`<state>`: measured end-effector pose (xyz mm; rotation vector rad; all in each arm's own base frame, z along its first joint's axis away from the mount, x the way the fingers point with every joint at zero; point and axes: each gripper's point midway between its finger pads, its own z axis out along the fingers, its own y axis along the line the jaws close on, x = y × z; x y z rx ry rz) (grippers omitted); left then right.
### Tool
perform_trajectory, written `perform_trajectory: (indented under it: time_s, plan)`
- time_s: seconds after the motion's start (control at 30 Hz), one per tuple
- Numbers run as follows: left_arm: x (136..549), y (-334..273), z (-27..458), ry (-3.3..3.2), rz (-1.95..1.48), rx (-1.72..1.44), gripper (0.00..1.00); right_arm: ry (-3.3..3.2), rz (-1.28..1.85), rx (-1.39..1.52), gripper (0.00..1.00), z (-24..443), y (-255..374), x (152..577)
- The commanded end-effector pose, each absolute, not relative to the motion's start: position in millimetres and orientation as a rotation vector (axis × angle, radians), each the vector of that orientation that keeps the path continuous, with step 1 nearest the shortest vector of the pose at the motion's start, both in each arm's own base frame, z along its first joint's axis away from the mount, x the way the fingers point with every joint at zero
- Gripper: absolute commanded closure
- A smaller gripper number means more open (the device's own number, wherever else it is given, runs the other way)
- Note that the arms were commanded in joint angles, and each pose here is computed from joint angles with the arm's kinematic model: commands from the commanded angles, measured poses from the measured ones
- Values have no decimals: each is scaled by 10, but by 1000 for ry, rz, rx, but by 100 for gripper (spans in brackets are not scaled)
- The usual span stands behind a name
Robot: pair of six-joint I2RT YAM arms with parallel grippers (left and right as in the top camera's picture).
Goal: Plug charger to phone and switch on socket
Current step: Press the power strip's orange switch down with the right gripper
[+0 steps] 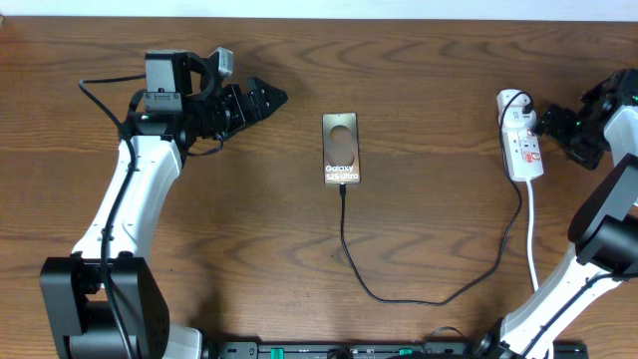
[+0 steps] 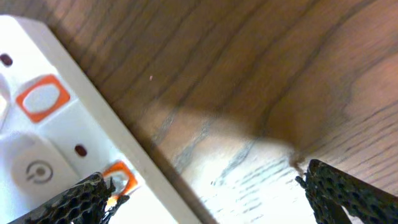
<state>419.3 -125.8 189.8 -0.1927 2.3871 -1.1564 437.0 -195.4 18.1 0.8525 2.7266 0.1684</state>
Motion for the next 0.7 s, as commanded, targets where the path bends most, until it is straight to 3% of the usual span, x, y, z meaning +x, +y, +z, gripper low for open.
perform_trajectory:
  time_s: [0.0, 0.27, 0.53, 0.67]
  plan:
    - [4212, -1244, 1960, 2372, -1141, -176, 2, 2796, 249, 845, 1, 67, -1706, 4263]
    - [4212, -1244, 1960, 2372, -1141, -176, 2, 2827, 189, 905, 1, 66, -1763, 4142]
    - [4211, -1245, 1960, 2372, -1141, -176, 2, 2768, -38, 845, 1, 824, -2078, 4026]
    - [4211, -1245, 1960, 2372, -1141, -176, 2, 2762, -52, 786, 1, 954, -2071, 4015]
